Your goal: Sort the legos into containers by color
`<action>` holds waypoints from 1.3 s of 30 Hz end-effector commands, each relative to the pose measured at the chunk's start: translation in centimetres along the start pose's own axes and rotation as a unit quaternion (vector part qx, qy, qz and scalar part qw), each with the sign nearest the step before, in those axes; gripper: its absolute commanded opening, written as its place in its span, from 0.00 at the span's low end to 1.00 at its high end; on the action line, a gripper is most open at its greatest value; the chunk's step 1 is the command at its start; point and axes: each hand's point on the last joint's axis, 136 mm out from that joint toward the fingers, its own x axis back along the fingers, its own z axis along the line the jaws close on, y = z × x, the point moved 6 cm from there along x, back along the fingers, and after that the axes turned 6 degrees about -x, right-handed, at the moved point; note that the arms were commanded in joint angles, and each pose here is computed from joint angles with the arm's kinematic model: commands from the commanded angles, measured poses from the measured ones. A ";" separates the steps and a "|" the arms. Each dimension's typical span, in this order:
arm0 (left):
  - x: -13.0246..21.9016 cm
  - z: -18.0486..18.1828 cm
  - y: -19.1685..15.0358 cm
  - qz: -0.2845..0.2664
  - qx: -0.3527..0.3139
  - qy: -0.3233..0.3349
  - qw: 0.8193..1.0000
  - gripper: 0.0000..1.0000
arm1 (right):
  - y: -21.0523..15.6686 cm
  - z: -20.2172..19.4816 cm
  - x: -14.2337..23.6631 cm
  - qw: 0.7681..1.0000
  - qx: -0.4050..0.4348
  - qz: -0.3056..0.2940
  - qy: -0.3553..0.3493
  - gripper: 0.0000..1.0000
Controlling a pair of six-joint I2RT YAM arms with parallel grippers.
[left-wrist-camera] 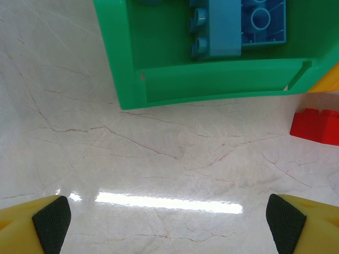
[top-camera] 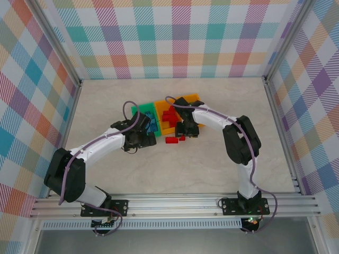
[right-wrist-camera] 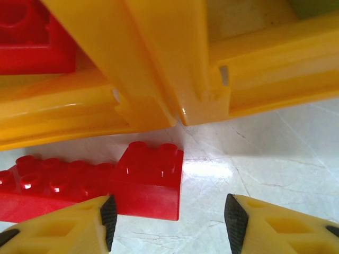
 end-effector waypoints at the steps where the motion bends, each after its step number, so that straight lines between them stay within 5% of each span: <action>1: 1.0 -0.2 0.3 -0.009 -0.001 0.005 1.000 0.97 | -0.2 -0.5 -0.5 1.000 -0.003 0.009 -0.022 0.53; 28: 0.8 0.0 0.0 -0.010 -0.002 0.005 1.000 0.97 | -0.5 -0.5 2.0 1.000 -0.006 -0.008 0.002 0.59; 39: 1.0 0.1 0.1 -0.012 0.000 0.007 1.000 0.97 | -0.3 0.0 0.1 1.000 -0.003 0.013 0.002 0.58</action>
